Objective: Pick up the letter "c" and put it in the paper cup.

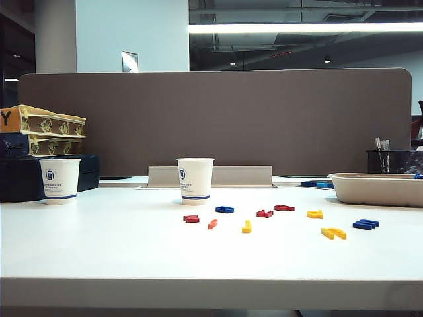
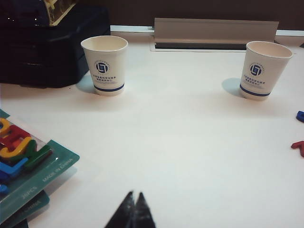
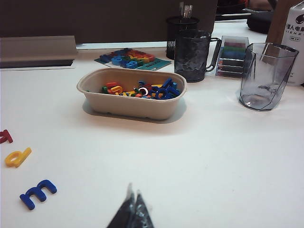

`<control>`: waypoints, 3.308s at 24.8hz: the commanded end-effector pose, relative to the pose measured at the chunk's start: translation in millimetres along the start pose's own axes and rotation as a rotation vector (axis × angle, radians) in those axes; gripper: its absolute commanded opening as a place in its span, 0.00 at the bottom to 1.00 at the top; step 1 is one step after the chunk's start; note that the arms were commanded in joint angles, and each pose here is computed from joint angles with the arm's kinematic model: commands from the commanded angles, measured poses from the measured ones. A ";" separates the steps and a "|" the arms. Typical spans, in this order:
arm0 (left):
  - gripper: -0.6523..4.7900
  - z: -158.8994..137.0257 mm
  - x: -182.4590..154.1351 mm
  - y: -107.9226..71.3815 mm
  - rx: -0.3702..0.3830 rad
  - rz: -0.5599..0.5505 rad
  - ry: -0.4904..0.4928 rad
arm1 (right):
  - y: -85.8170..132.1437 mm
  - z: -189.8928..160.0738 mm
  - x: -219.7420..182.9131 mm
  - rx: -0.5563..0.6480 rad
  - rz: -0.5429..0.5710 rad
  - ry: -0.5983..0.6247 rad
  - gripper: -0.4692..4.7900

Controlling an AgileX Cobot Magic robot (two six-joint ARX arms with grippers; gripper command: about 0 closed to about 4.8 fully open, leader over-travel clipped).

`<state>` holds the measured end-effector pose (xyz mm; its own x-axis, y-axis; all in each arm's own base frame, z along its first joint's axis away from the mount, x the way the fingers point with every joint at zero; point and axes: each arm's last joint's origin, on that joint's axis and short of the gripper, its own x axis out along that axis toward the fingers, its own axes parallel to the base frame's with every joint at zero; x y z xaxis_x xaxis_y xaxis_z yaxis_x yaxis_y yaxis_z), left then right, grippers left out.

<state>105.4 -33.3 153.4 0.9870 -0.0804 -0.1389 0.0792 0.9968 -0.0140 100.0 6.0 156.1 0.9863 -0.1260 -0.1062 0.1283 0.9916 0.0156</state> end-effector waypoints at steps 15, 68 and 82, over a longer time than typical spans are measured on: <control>0.11 0.7 -0.2 -0.6 -0.003 -0.026 0.003 | -0.1 -2.9 0.5 -0.002 0.001 0.012 0.09; 0.11 12.1 -12.3 30.4 -0.052 0.083 -0.156 | -0.1 -2.9 0.5 -0.002 0.001 0.013 0.09; 0.11 12.1 -12.3 30.4 -0.052 0.083 -0.156 | -0.1 -2.9 0.5 -0.002 0.001 0.012 0.09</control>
<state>97.5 -2.1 164.8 0.9999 0.0103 0.0032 -0.0101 0.9983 -0.0579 99.9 5.9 153.6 0.9840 -0.1259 -0.1260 0.1282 0.9917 0.0105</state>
